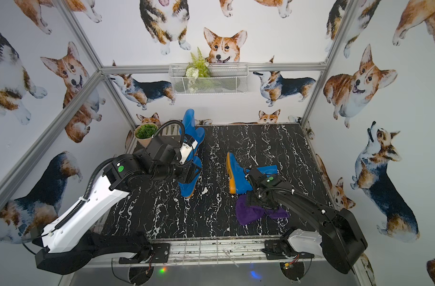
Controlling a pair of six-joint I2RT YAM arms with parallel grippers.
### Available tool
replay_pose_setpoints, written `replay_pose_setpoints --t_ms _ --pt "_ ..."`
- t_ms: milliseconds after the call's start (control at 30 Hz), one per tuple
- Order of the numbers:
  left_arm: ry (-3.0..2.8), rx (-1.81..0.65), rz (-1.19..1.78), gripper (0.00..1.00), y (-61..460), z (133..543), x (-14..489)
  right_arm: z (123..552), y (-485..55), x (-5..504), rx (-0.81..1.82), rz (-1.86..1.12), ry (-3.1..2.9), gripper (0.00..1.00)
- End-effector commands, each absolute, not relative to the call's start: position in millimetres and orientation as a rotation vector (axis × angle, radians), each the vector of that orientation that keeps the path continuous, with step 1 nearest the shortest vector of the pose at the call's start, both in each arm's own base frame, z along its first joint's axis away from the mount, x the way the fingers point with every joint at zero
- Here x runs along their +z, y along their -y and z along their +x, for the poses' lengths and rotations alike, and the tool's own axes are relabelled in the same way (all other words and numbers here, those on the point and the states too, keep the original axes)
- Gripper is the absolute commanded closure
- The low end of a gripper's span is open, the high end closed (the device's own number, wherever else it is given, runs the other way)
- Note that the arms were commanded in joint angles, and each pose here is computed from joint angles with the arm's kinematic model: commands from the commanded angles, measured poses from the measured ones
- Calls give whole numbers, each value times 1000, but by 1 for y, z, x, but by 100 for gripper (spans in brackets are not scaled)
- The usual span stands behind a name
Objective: Wipe the rubber boots with a cloth
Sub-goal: Move the rubber boot to the center of the board, then pick up the cleaning item at the center of the board.
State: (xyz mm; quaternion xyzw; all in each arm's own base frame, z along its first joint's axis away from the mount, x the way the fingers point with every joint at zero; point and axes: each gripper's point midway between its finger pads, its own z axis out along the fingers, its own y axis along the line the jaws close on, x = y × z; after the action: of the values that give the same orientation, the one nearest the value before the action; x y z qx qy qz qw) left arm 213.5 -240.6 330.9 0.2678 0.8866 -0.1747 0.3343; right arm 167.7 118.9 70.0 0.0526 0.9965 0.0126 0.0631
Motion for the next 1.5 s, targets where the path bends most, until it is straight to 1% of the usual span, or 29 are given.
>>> replay_pose_setpoints --t_ms 0,133,300,533,600,633,667,700,733,767,800,833,867,1033,1167,1267,1400,1467 --pt "-2303 -447 691 37 244 214 333 169 -118 65 0 171 -3009 0" --pt "-2312 -446 698 37 248 211 329 175 -129 58 24 108 -3006 0" --pt "-2318 -459 710 37 257 207 326 176 -156 40 138 57 -3059 0" --pt "-2326 -465 759 37 275 199 317 171 -181 11 111 -25 -3160 0" --pt "-2344 -450 777 37 280 197 312 165 -186 3 110 -56 -3192 11" --pt "-2354 -438 784 37 282 197 308 162 -187 0 118 -68 -3204 22" --pt "-2362 -430 787 37 284 196 306 160 -188 -3 132 -73 -3210 35" --pt "-2366 -428 791 37 287 196 303 159 -188 -3 144 -71 -3208 52" --pt "-2369 -432 795 37 290 195 301 158 -186 -3 150 -69 -3199 74" --pt "-2372 -438 798 37 294 194 299 158 -183 0 146 -67 -3181 89" --pt "-2374 -443 800 37 297 193 298 160 -180 5 144 -69 -3154 96" --pt "-2376 -446 799 37 302 193 296 163 -176 12 140 -76 -3115 98" --pt "-2386 -443 788 38 305 193 292 166 -173 22 142 -85 -3071 100" --pt "-2450 -476 751 39 334 190 267 187 -143 78 168 -8 -2866 100" --pt "-2487 -416 745 39 352 192 251 198 -115 124 262 121 -2698 100" --pt "-2495 -358 699 39 354 202 241 201 -91 150 269 201 -2594 100" --pt "-2467 -324 621 37 359 216 232 201 -68 157 260 278 -2563 100" --pt "-2487 -309 617 37 373 222 211 201 -68 155 283 287 -2577 100"
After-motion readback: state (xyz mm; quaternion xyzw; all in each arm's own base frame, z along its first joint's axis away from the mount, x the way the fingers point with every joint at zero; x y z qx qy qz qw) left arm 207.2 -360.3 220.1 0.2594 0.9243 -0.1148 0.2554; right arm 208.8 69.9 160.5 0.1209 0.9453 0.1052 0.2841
